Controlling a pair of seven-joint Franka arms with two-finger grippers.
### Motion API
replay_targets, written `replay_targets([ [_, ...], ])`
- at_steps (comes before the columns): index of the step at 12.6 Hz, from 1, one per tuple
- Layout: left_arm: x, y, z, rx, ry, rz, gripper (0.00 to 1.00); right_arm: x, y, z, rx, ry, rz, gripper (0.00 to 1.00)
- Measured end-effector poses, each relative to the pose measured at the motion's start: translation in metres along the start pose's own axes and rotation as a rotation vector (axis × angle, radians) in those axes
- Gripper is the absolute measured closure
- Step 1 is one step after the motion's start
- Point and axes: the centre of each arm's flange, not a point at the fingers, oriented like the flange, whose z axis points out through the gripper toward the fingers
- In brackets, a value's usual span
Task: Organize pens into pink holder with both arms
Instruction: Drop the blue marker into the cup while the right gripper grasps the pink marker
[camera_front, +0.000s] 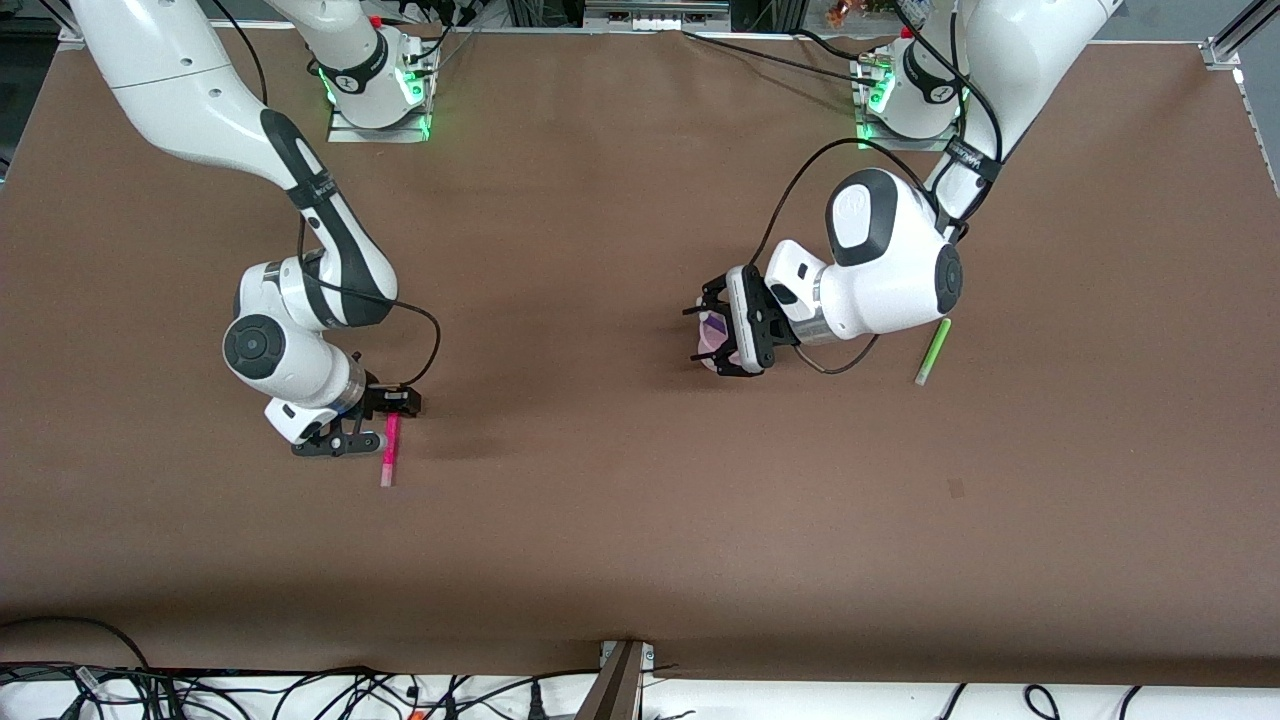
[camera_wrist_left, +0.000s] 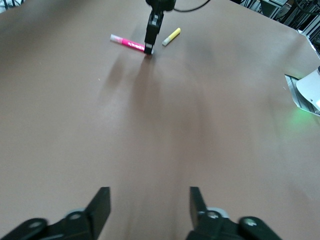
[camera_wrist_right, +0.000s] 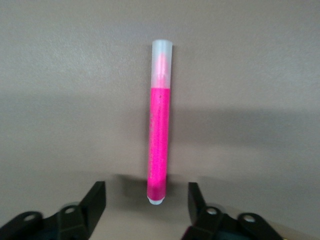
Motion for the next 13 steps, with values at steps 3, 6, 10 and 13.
replay_targets([
  [3, 0.002, -0.005, -0.030, 0.005, 0.004, -0.032, 0.00, -0.002, 0.006, 0.007, 0.001, -0.002, 0.009, 0.51],
  [6, -0.027, -0.028, -0.061, 0.024, -0.138, -0.150, 0.00, -0.001, 0.010, 0.007, 0.002, 0.004, 0.016, 0.70],
  [10, -0.020, -0.042, -0.105, 0.113, -0.413, -0.324, 0.00, -0.001, 0.010, 0.006, 0.002, 0.005, 0.016, 0.81],
  [13, -0.033, -0.065, -0.159, 0.181, -0.500, -0.399, 0.00, -0.003, -0.009, 0.002, 0.015, -0.026, 0.047, 0.81],
])
